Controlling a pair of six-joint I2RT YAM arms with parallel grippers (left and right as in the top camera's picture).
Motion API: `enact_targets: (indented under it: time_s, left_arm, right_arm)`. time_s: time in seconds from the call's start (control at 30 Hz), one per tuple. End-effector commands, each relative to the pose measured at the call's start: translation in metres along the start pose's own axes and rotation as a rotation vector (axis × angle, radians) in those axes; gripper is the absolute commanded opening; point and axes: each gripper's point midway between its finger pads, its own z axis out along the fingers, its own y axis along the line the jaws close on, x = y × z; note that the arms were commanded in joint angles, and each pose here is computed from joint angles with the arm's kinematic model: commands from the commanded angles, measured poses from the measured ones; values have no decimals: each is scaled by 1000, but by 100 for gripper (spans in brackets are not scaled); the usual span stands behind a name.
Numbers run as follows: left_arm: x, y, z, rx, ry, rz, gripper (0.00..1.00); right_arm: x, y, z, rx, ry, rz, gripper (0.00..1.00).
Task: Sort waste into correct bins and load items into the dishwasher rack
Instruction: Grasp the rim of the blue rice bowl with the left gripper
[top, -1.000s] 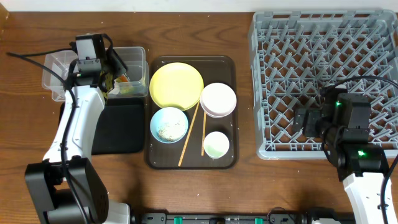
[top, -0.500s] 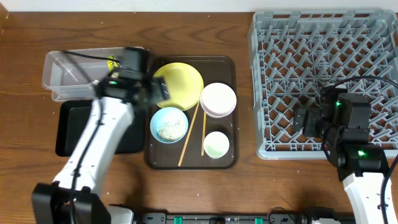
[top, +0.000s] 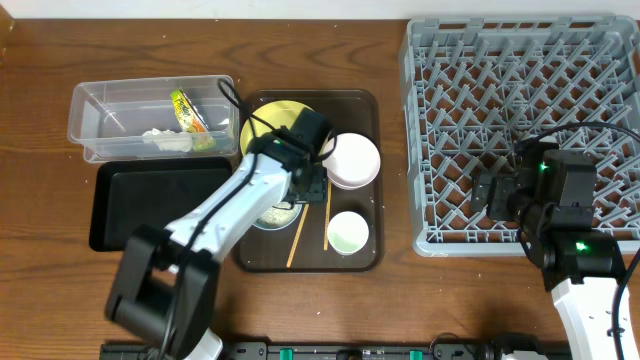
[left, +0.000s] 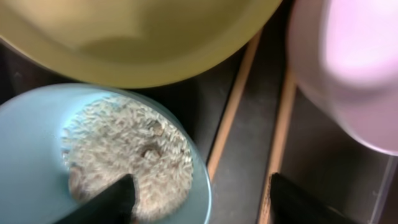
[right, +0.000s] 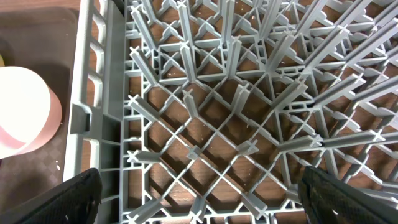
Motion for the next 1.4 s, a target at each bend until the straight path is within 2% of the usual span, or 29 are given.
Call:
enact_targets:
  time_s: [0.0, 0.17, 0.27, 0.4, 0.47, 0.53, 0.63, 0.73, 1.17, 1.37]
  left_arm:
    - [8, 5, 18, -37, 46, -15, 57]
    - [12, 7, 31, -55, 77, -14, 40]
    - [15, 8, 36, -64, 91, -13, 34]
    - [15, 7, 37, -65, 95, -11, 19]
    - [15, 7, 37, -65, 95, -11, 19]
    - [16, 7, 37, -65, 96, -11, 13]
    - [15, 7, 36, -65, 93, -10, 13]
    - [13, 7, 33, -59, 84, -11, 6]
    - [-9, -4, -38, 53, -107, -9, 6]
    - [-10, 9, -67, 70, -151, -42, 6]
  right_arm:
    - [-8, 6, -5, -16, -23, 3, 99]
    - [-8, 6, -5, -16, -23, 3, 99]
    - [-8, 6, -5, -16, -23, 2, 99]
    - [-8, 6, -5, -16, -22, 3, 99]
    - [-8, 5, -5, -16, -22, 2, 99]
    - [-8, 5, -5, -16, -22, 3, 99]
    - [-7, 5, -5, -15, -19, 2, 99]
    - [-6, 5, -5, -15, -16, 2, 99]
    - [-6, 5, -5, -15, -15, 2, 99]
    - [-6, 5, -5, -15, -15, 2, 99]
